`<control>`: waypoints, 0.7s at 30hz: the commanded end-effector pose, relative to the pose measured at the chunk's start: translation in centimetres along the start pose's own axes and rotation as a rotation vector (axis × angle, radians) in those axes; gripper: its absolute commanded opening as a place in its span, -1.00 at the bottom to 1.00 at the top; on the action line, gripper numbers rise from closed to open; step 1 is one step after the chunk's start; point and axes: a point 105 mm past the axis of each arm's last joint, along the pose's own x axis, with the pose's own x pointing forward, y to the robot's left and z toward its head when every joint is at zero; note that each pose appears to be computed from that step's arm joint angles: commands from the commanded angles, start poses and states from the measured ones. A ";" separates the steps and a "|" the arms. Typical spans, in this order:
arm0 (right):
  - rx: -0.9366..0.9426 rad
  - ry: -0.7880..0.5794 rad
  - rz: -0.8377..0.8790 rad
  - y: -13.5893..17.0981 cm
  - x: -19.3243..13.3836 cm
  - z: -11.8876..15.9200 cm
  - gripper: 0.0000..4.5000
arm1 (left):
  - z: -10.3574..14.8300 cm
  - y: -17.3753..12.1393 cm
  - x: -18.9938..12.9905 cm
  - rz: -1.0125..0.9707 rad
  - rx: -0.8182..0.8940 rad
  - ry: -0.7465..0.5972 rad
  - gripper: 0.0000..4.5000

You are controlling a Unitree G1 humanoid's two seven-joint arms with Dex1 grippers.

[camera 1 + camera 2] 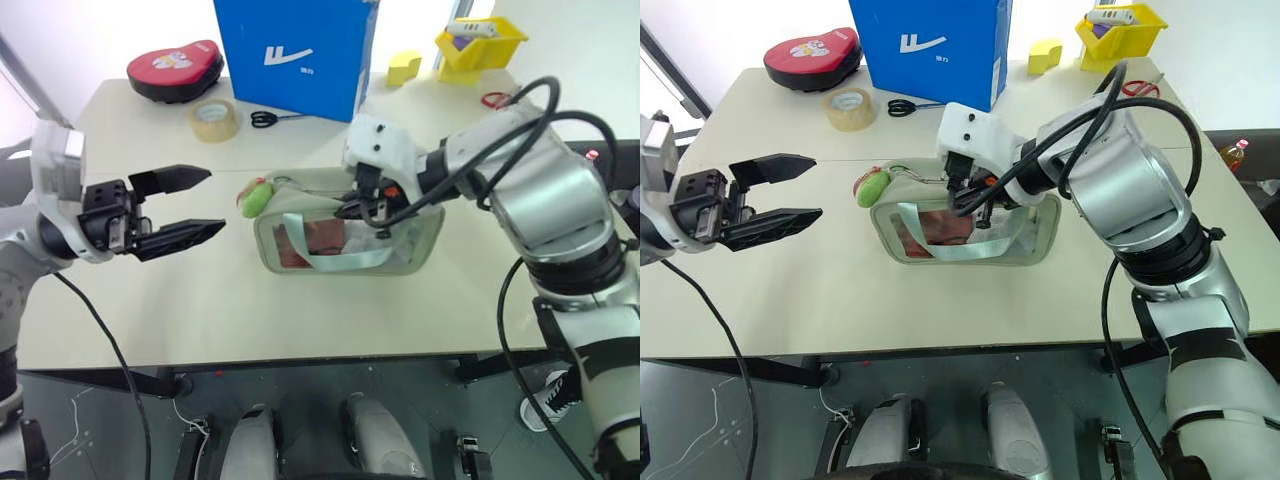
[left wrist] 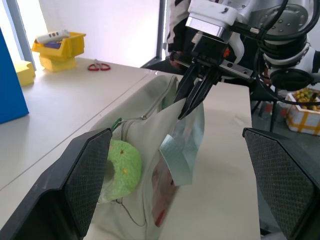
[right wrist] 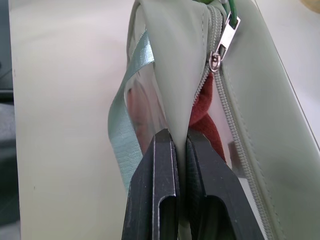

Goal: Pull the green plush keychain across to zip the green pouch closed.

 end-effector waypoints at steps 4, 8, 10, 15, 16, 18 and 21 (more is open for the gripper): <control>-0.070 -0.102 -0.006 0.8 -0.4 2.2 -0.98 | 1.0 0.1 -0.1 -0.006 0.053 0.005 1.00; -0.097 -0.092 0.032 1.7 0.2 1.2 -0.53 | 0.9 0.0 -0.2 -0.004 0.053 0.012 1.00; -0.098 -0.082 0.030 1.6 0.3 0.7 -0.14 | 0.8 0.0 -0.2 0.000 0.054 0.020 1.00; -0.093 -0.087 0.009 1.1 -0.2 0.8 0.98 | 0.5 0.0 -0.5 0.015 0.054 0.038 1.00; -0.094 -0.091 0.001 0.8 -0.5 0.8 0.98 | 0.5 0.0 -0.5 0.016 0.054 0.040 1.00; -0.097 -0.103 -0.038 -0.3 -1.9 0.8 0.98 | 0.4 0.0 -0.5 0.015 0.053 0.045 1.00; -0.115 -0.118 -0.065 -0.9 -3.8 0.6 0.98 | 0.4 -0.1 -0.5 0.011 0.053 0.049 1.00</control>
